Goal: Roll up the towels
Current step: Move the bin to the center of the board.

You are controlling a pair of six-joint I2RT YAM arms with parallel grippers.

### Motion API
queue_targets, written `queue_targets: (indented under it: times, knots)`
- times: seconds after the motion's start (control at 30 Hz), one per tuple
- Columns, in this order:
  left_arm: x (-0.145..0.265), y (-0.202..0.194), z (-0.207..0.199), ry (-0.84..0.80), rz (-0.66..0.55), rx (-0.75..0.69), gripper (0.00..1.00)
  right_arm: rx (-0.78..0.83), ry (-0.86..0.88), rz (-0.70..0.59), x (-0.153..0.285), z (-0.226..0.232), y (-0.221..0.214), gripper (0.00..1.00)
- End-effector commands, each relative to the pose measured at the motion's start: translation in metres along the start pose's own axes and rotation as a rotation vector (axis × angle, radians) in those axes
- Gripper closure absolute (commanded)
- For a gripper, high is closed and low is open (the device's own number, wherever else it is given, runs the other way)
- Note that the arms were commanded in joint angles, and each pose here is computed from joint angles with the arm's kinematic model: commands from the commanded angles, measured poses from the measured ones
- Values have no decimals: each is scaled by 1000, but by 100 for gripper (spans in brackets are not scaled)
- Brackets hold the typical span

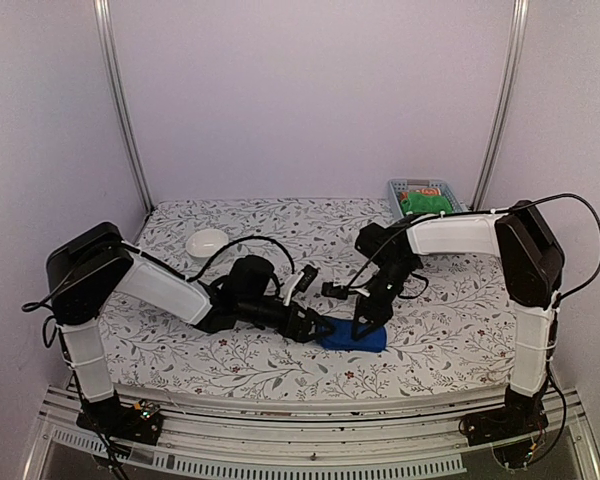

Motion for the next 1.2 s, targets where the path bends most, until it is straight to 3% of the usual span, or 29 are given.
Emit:
queue_targets:
  times: [0.0,0.37,0.7,1.17]
  knots:
    - [6,7,-13,-33,-39,-40,8,20,-101,-20,31,-7,-7,96]
    - [6,3,-9,-35,-23,-33,11,-12,-293,-47,119,-64,-38,97]
    - [8,7,-18,-59,-27,-48,11,31,-507,-150,219,-123,-49,97]
    - [4,-4,-24,-81,-1,-71,11,187,-867,-35,293,-191,-63,97]
Point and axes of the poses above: each gripper's point midway between its finger pads, its own x axis back along the fingers, its own z axis along the line the jaws close on, y = z × x, the point moved 2 cm from there along x, back along the fingers, and after that the axes turned 2 degrees about -x, right-handed, at the moved point
